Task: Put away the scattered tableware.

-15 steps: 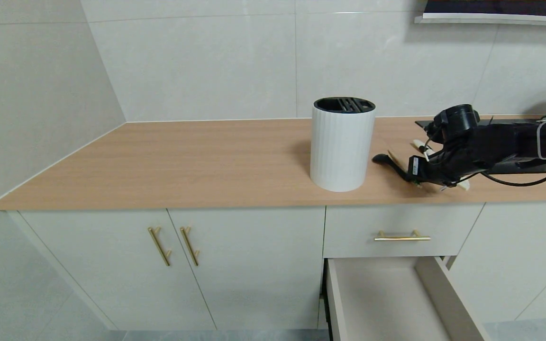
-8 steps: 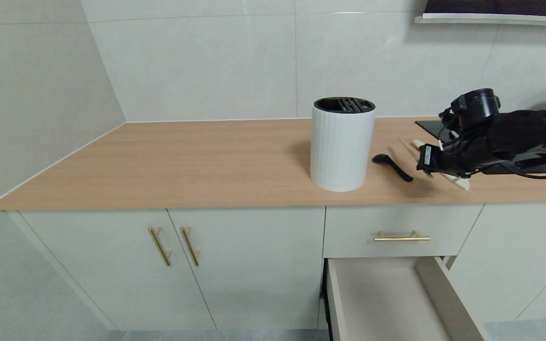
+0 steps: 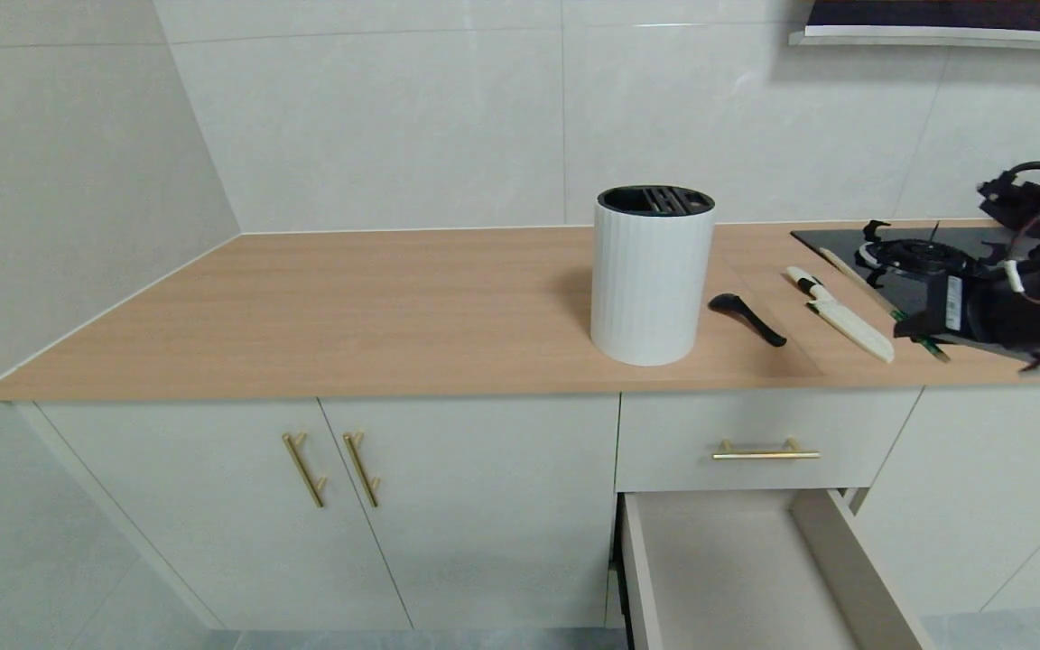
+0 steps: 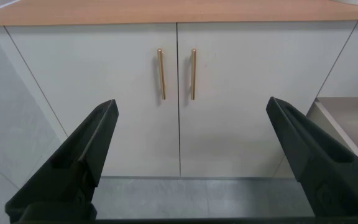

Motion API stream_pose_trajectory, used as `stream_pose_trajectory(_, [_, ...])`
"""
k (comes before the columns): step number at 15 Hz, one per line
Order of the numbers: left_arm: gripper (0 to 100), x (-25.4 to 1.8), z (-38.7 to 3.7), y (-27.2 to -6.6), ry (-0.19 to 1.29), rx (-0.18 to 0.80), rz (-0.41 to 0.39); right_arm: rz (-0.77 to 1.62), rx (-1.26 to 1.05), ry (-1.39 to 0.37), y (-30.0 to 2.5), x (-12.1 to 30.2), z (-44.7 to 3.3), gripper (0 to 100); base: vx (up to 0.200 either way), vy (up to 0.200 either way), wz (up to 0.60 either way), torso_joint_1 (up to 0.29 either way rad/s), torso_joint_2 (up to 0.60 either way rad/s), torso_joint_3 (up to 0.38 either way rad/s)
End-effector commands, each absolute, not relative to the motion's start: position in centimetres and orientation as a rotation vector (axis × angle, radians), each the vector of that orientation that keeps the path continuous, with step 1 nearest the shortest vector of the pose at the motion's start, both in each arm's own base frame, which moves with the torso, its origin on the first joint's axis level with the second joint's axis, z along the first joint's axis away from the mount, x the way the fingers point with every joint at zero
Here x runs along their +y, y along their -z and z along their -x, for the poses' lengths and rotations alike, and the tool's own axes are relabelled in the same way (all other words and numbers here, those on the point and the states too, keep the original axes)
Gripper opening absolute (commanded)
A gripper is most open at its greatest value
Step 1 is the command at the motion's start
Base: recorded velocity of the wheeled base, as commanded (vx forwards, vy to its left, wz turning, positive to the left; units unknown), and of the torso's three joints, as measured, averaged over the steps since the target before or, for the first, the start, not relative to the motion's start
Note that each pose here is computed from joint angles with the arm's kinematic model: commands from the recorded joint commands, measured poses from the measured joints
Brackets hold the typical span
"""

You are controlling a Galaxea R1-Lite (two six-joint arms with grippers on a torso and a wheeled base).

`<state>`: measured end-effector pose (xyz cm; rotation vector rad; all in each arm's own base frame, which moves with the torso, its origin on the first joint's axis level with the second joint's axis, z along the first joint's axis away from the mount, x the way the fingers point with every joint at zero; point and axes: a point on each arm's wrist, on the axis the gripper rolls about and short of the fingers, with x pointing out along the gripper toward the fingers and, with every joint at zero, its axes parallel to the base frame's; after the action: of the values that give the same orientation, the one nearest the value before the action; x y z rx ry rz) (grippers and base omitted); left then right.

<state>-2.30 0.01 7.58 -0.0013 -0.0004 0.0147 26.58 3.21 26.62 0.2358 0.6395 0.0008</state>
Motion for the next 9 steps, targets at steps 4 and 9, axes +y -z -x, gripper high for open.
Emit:
stream_pose_trajectory(4, [100,0.0,2.3,-7.6,-0.015,0.000,0.002,-0.143,0.828,-0.073,-24.6,3.6,-14.0,0,0.000,0.000,0.00,0.000,0.00,0.000])
stream_pose_trajectory(9, [100,0.0,2.3,-7.6,-0.015,0.000,0.003,-0.084,1.088,-0.031,-19.6,4.0,-15.4,0,0.000,0.000,0.00,0.000,0.00,0.000])
